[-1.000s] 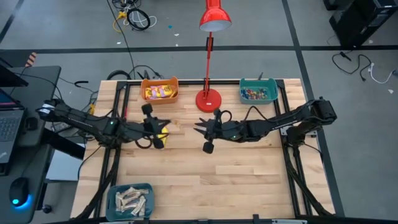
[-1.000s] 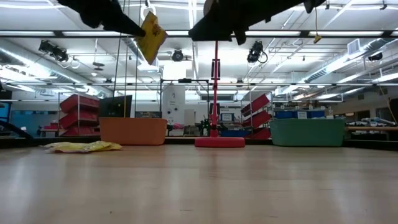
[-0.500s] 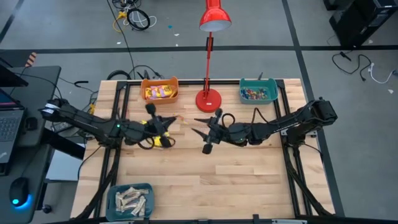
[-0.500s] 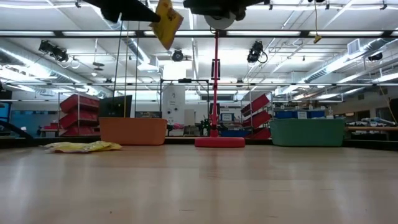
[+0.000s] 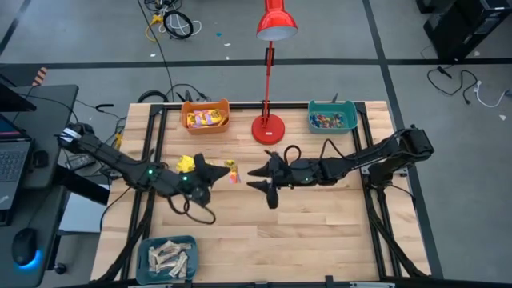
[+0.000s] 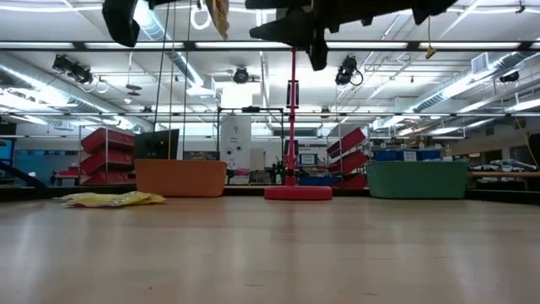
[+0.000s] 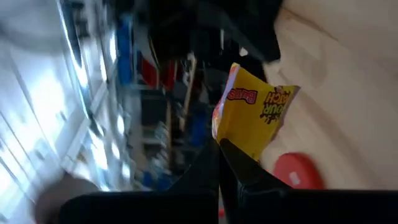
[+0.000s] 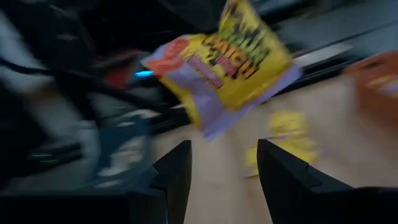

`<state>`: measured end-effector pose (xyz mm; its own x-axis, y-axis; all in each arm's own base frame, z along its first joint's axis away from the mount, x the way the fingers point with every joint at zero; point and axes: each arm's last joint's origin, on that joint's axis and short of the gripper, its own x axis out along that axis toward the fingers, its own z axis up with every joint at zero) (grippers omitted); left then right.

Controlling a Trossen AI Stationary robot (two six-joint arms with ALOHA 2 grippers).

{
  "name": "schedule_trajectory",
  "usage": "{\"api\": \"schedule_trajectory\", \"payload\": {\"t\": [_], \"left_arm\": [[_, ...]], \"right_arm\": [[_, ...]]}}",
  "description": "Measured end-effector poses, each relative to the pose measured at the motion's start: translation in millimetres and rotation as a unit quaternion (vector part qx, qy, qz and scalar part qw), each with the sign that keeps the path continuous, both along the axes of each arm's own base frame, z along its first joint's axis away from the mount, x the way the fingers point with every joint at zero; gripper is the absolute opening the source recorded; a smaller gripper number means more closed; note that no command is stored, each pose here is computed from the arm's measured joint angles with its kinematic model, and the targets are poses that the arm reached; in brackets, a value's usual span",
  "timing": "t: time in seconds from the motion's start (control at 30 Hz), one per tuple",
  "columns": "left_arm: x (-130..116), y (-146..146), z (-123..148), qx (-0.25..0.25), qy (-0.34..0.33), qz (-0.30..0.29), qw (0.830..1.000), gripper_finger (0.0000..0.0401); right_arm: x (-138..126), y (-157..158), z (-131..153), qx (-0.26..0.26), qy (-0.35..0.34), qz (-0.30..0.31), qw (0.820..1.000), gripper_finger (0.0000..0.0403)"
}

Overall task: Sort candy
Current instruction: Put the yellow candy into the orange bin

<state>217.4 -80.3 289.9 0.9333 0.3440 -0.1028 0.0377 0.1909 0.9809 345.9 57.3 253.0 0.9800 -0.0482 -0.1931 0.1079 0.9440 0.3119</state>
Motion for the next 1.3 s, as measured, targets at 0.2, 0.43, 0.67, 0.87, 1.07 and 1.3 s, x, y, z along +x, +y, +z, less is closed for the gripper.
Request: {"api": "schedule_trajectory", "payload": {"t": [0.2, 0.43, 0.67, 0.87, 1.07, 1.3], "left_arm": [[-3, -13, 9, 0.037, -0.027, -0.057, 0.997, 0.0], [-6, -20, 16, 0.047, -0.052, -0.071, 0.995, 0.0], [-6, -20, 16, 0.057, -0.052, -0.071, 0.994, 0.0], [-6, -20, 18, 0.054, -0.062, -0.078, 0.994, 0.0], [-4, -15, 27, 0.038, -0.107, -0.063, 0.992, 0.0], [2, -5, 33, -0.047, -0.171, 0.003, 0.984, 0.0]], "right_arm": [[-5, -14, -8, 0.044, -0.069, 0.054, 0.995, 0.0168], [-12, -14, -15, 0.027, -0.101, 0.046, 0.993, 0.0168], [-16, -14, -12, 0.118, -0.142, 0.066, 0.981, 0.0168], [-17, -14, -9, 0.145, -0.159, 0.066, 0.974, 0.0168], [-16, -14, -5, 0.107, -0.171, 0.057, 0.978, 0.0168], [-16, 9, 9, -0.249, -0.183, 0.01, 0.951, 0.0168]]}}
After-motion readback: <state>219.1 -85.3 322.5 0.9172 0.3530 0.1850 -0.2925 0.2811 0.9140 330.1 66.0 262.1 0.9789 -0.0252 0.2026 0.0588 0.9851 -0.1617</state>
